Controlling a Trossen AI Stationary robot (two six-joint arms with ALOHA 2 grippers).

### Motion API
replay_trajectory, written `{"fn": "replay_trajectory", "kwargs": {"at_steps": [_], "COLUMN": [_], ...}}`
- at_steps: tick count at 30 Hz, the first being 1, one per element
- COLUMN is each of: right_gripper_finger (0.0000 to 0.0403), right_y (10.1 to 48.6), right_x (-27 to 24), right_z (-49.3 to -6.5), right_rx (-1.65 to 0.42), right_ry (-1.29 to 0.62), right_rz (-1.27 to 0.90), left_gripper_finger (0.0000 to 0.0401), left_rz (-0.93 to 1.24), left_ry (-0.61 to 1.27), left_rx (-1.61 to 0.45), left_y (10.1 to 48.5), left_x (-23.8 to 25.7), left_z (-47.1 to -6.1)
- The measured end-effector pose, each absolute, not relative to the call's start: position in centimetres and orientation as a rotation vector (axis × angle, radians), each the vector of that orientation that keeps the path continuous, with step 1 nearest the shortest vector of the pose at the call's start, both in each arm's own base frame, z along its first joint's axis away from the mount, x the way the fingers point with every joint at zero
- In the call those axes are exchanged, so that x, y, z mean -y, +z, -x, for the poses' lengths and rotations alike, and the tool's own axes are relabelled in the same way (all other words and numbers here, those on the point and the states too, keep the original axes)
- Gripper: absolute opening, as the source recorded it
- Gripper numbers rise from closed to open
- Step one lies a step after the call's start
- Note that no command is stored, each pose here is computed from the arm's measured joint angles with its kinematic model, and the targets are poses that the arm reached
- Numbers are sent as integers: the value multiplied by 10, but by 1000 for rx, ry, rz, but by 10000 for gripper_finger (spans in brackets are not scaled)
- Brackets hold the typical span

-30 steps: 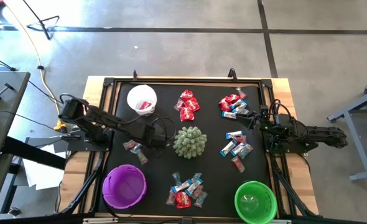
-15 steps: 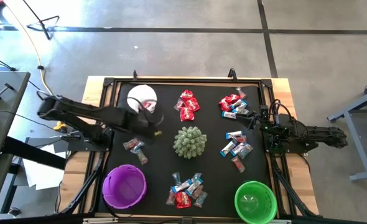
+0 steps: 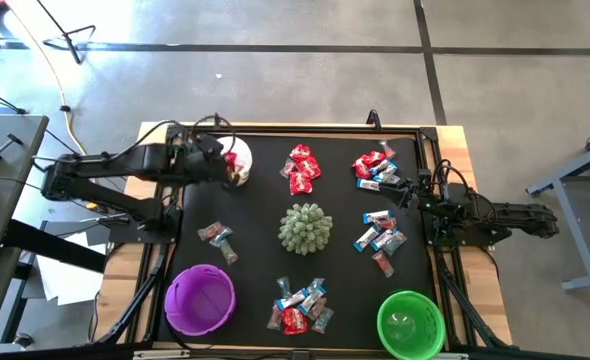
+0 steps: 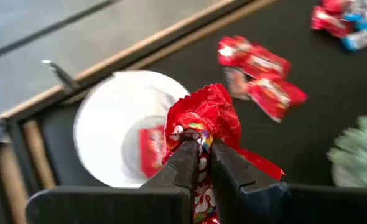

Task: Organize candy in baskets
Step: Put the red candy into the white bucket, then put the orange gummy into the purple bucket

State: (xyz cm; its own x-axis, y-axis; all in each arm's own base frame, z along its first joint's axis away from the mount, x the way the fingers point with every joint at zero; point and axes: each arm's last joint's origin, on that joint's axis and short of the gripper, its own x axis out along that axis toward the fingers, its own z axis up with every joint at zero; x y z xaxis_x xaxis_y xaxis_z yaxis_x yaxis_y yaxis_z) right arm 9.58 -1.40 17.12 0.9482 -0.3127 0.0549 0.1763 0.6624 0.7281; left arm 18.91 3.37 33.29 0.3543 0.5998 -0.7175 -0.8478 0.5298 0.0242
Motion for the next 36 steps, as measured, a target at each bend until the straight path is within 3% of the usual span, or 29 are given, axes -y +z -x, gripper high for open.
{"fn": "replay_trajectory", "kwargs": {"at_steps": [7,13,21,26,36], "right_gripper_finger": [162,162,162,162,162], "right_y": [171,171,171,171,171], "right_x": [14,14,14,14,14], "right_z": [-96,-96,-96,-96,-96], "right_rx": [182,182,182,182,182], "right_ry": [-278,-278,-278,-278,-278], "right_rz": [-801,-801,-801,-801,-801], "left_gripper_finger": [25,38,84,115,113], "left_rz": [384,477,557,559,577], "left_ry": [1099,1103,1079,1000,862], "left_rx": [-789,-915,-1005,-1018,-1095], "left_y": [328,314,296,297,302], "left_x": [-70,-101,-132,-132,-88], "left_z": [-185,-188,-194,-194,-197]}}
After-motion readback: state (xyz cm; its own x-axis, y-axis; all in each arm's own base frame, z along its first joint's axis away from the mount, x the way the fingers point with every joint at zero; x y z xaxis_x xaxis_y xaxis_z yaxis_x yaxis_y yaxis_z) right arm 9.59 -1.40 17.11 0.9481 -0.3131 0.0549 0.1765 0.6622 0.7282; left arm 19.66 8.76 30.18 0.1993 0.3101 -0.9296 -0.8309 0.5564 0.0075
